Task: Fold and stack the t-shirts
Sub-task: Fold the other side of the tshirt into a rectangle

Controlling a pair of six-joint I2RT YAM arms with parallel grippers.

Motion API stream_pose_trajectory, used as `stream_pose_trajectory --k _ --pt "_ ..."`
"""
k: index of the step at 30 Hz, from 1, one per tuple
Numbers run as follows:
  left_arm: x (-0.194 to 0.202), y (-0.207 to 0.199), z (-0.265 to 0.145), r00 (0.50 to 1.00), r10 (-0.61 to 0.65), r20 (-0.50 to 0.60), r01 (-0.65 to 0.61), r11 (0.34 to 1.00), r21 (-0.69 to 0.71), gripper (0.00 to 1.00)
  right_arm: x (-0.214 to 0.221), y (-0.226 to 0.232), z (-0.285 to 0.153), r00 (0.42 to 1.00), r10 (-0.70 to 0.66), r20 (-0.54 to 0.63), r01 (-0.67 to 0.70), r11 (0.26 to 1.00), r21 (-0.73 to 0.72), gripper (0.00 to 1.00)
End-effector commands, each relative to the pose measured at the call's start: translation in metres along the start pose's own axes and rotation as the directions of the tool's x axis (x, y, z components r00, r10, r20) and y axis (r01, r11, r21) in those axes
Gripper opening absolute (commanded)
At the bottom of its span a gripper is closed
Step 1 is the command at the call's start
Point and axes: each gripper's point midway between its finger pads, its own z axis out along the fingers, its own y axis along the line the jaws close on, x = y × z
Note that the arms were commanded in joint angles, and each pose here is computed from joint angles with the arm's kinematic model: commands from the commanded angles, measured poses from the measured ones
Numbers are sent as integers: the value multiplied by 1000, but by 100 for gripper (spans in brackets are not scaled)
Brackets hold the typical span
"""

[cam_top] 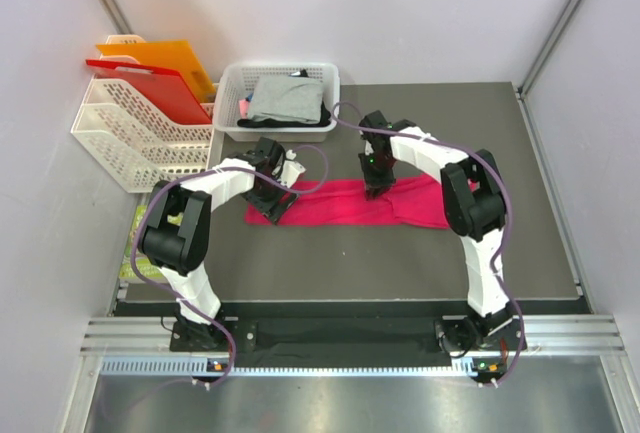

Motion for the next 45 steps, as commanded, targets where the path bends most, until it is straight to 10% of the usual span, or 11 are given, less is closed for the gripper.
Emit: stream_pose_trajectory --k 1,21,31,45 --pt "15 10 3 998 23 -63 -26 998 -49 78 -34 -8 -11 996 2 94 -3 1000 8 24" --pt "15 17 -5 995 48 -83 -54 996 -76 77 -80 -24 -65 972 36 234 -41 999 17 31" --pt "-62 57 -82 991 79 111 -54 977 -206 79 -52 -60 -117 952 99 289 -116 992 41 36" --pt "-95 -28 -32 991 30 127 -48 988 147 78 18 -138 -72 945 266 189 -297 941 161 30"
